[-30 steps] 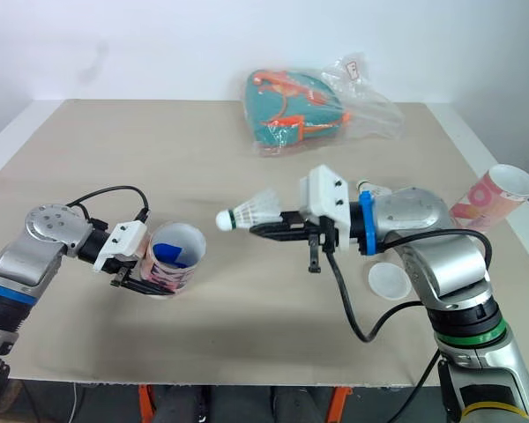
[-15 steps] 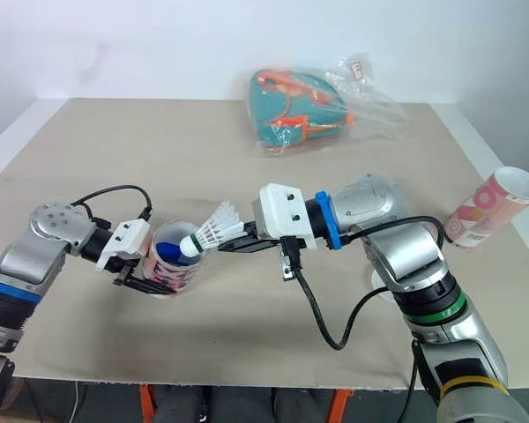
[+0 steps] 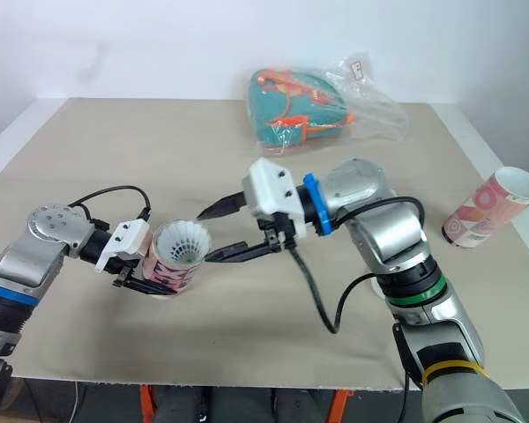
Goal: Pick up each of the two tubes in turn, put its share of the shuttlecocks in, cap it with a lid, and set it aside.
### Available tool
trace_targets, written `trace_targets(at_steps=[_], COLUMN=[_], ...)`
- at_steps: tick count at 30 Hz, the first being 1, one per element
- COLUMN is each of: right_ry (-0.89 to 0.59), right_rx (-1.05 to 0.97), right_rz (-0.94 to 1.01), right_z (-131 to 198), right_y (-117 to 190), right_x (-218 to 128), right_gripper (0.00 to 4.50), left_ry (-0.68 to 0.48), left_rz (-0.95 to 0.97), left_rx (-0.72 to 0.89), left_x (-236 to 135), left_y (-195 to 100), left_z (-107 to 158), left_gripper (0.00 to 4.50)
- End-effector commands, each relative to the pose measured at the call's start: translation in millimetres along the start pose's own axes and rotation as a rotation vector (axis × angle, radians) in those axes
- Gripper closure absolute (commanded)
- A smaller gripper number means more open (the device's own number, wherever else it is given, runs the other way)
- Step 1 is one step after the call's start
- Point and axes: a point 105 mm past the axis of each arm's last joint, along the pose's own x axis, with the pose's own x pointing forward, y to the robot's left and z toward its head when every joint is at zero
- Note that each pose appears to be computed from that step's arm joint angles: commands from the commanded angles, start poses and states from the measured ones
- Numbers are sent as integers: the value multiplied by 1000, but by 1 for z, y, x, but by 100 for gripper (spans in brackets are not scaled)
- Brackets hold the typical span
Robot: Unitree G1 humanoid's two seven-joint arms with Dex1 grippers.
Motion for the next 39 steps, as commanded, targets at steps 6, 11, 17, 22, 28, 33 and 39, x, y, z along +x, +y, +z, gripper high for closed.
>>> trace_targets(at_steps=[6, 11, 17, 22, 28, 33, 39], right_ry=[144, 321, 438, 462, 467, 462, 480], right_rx=[215, 386, 485, 559, 604, 614, 644], right_rz=[-485, -745, -939, -1045, -1112, -1141, -1158], right_z=[-45, -87, -102, -116, -136, -144, -158], right_y=[3, 41, 78, 94, 90, 83, 80], right_x=[-84, -148, -198, -221, -231, -237, -239], right_gripper=[178, 178, 178, 178, 178, 178, 178], left_ry=[28, 25, 30, 34, 23, 17, 11], left_rz=[-59, -80, -110, -120, -122, -116, -107], left_rx=[-55, -51, -28, -19, -19, -29, -33], left_x=[13, 17, 19, 21, 22, 21, 20], left_y=[-13, -13, -6, -2, -1, -3, -3], left_z=[-13, -13, -9, -10, -9, -10, -9], left_gripper=[193, 193, 193, 193, 193, 193, 193])
